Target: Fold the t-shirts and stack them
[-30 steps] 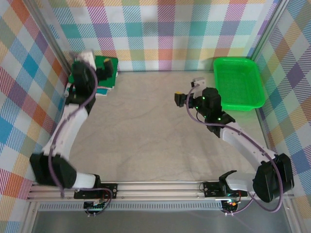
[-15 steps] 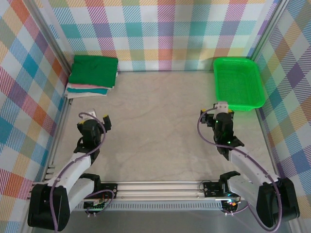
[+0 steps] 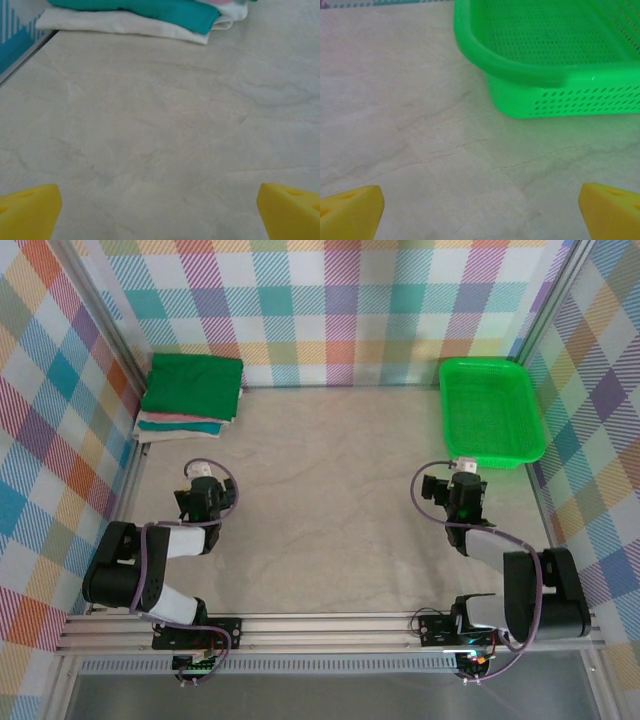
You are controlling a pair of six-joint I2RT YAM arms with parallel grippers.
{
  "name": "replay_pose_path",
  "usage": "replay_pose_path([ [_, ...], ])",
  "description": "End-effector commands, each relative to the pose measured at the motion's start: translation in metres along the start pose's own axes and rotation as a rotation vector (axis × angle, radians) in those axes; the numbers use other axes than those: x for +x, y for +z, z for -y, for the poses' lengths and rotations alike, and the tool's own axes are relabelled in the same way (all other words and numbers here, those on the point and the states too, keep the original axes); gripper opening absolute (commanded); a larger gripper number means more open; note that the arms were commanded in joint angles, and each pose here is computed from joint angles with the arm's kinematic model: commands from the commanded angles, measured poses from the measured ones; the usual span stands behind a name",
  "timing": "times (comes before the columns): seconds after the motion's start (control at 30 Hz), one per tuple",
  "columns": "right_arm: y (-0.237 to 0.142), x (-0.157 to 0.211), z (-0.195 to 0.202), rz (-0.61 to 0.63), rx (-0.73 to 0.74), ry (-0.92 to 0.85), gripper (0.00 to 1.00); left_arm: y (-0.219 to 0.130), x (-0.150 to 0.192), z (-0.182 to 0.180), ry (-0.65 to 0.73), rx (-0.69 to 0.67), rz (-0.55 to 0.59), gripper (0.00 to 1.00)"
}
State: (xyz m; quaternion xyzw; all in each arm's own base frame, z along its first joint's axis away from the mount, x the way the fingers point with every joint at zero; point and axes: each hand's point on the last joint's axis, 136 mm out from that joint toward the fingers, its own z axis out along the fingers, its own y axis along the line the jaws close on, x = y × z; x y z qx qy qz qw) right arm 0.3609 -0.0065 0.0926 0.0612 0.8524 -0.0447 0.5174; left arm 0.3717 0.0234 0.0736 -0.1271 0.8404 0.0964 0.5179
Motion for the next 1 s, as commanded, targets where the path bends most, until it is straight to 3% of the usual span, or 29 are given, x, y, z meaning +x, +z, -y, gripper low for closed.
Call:
replay_pose_path([
  [0.0,0.005,-0.037,-0.013,0.159,-0.095,0.013,1.00,0.000,-0.026,0.013,-0.011,0.074,0.097,1.00],
  [0.13,0.014,-0.025,-0.036,0.149,-0.222,-0.051,0.99,-0.006,-0.016,0.027,0.017,0.182,0.170,1.00],
  [0.3,-0.004,-0.013,-0.045,0.258,-0.301,-0.084,1.00,-0.022,-0.011,0.044,0.070,0.301,0.198,1.00],
  [0.4,0.019,-0.011,-0.043,0.136,-0.264,-0.072,1.00,-0.003,-0.010,0.049,0.096,0.276,0.094,1.00],
  [0.47,0.029,-0.015,-0.032,0.102,-0.251,-0.009,1.00,0.011,-0.012,0.039,0.034,0.262,0.034,1.00],
  [0.97,0.028,-0.016,-0.033,0.102,-0.254,-0.017,1.00,0.008,-0.013,0.037,0.033,0.256,0.052,1.00],
])
